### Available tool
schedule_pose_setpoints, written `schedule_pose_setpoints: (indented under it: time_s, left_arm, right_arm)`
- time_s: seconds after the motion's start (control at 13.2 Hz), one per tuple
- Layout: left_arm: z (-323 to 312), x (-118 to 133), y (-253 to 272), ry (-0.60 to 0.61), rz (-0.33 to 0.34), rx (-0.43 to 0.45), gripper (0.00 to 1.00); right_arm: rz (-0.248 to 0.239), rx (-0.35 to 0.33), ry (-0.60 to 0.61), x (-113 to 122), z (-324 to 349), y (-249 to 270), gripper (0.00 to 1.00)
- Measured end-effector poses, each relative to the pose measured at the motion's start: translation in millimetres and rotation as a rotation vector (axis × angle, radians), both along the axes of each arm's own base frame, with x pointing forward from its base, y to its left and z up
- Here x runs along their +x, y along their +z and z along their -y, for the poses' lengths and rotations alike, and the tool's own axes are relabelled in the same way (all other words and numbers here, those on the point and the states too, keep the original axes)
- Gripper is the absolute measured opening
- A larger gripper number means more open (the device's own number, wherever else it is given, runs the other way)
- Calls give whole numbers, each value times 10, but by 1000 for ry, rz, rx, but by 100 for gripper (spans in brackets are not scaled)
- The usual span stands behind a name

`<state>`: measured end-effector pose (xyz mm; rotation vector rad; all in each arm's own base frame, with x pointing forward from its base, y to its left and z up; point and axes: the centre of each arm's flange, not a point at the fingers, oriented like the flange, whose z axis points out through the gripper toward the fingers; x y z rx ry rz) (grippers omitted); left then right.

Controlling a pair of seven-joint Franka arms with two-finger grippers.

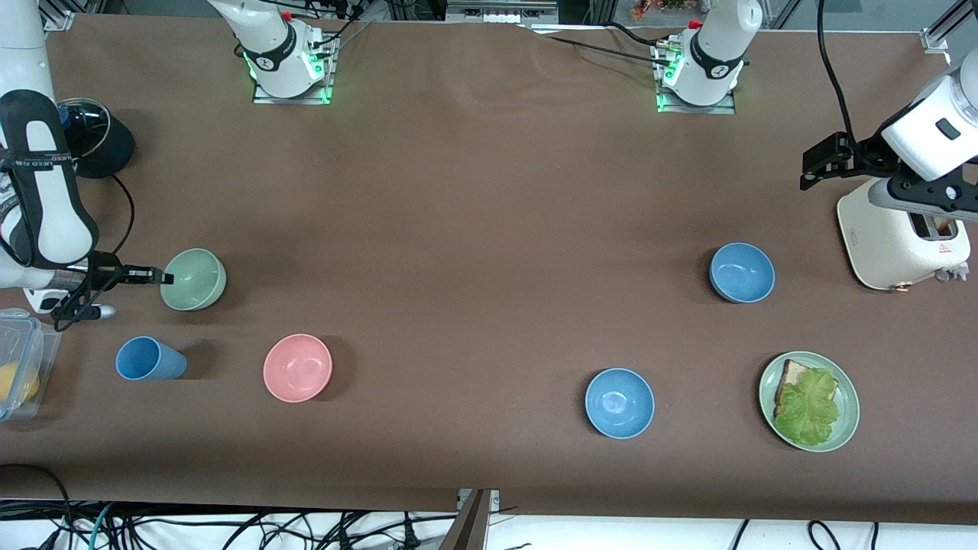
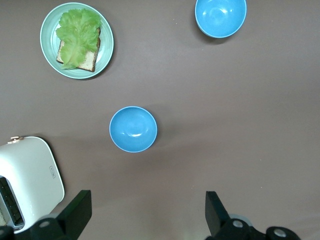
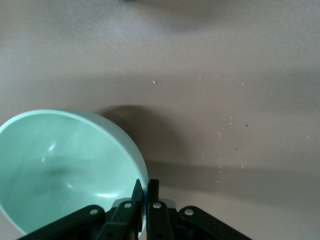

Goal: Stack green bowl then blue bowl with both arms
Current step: 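Grasp the pale green bowl rim with the right gripper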

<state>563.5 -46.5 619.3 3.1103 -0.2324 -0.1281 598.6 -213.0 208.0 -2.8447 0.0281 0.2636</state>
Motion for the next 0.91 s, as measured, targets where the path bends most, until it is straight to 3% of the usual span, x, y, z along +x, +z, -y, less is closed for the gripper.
schedule_pose_setpoints:
  time_s: [0.53,0.91]
  left_arm:
    - [0,0,0,0,0,0,100]
    - [10,0,1,-2,1,0,100]
  right_arm:
    - [81,21,10,340,-629,547,4]
    - [26,27,-91,485,-1539,779,4]
